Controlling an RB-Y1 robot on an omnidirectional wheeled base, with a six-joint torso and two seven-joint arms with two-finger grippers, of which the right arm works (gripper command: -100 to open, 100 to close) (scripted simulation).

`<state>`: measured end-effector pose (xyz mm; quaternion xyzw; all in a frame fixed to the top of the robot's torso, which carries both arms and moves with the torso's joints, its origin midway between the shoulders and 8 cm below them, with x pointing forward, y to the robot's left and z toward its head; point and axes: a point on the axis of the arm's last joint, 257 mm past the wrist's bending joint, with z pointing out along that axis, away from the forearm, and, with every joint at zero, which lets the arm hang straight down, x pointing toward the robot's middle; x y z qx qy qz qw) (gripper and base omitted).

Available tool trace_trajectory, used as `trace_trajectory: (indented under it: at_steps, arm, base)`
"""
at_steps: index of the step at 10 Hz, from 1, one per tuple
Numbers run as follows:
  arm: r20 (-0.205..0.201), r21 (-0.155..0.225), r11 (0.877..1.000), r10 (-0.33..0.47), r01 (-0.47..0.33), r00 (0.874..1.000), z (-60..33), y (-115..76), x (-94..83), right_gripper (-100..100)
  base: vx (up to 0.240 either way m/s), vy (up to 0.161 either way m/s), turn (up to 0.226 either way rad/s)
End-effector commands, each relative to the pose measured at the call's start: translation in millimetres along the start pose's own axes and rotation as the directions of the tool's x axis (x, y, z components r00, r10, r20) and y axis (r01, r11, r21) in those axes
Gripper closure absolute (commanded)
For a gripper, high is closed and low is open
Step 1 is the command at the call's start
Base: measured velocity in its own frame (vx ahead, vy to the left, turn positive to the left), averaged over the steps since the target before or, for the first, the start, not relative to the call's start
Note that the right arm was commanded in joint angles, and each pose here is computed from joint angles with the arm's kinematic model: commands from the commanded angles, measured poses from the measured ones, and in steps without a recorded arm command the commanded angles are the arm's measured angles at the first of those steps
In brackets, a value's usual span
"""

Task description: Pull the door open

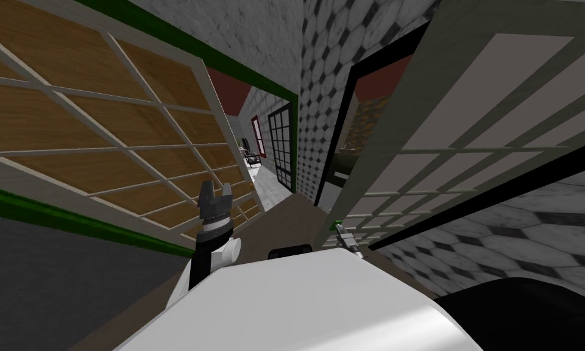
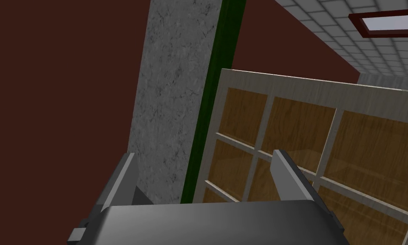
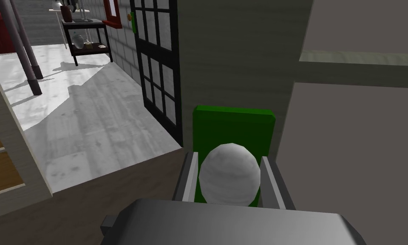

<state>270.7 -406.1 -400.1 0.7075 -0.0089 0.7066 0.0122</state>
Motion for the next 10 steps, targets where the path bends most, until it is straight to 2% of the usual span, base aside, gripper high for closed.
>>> trace_trajectory:
  at_steps: [1,4,6,10]
  arm:
    - [0.0,0.015,1.0,0.004,-0.004,1.0,-3.2,-2.1,-0.5,100]
    - [-0.001,0.034,0.999,0.005,-0.005,1.0,-7.2,-1.7,0.0,100]
    - [0.001,0.039,0.999,0.005,-0.005,1.0,-6.4,-3.1,-1.0,100]
    - [0.0,0.057,0.998,0.005,-0.005,1.0,-6.8,-2.5,-0.7,100]
  base:
    - [-0.189,-0.048,0.118]
    - [-0.194,-0.049,0.105]
    - [-0.095,-0.032,0.071]
    - [-0.211,-0.025,0.135]
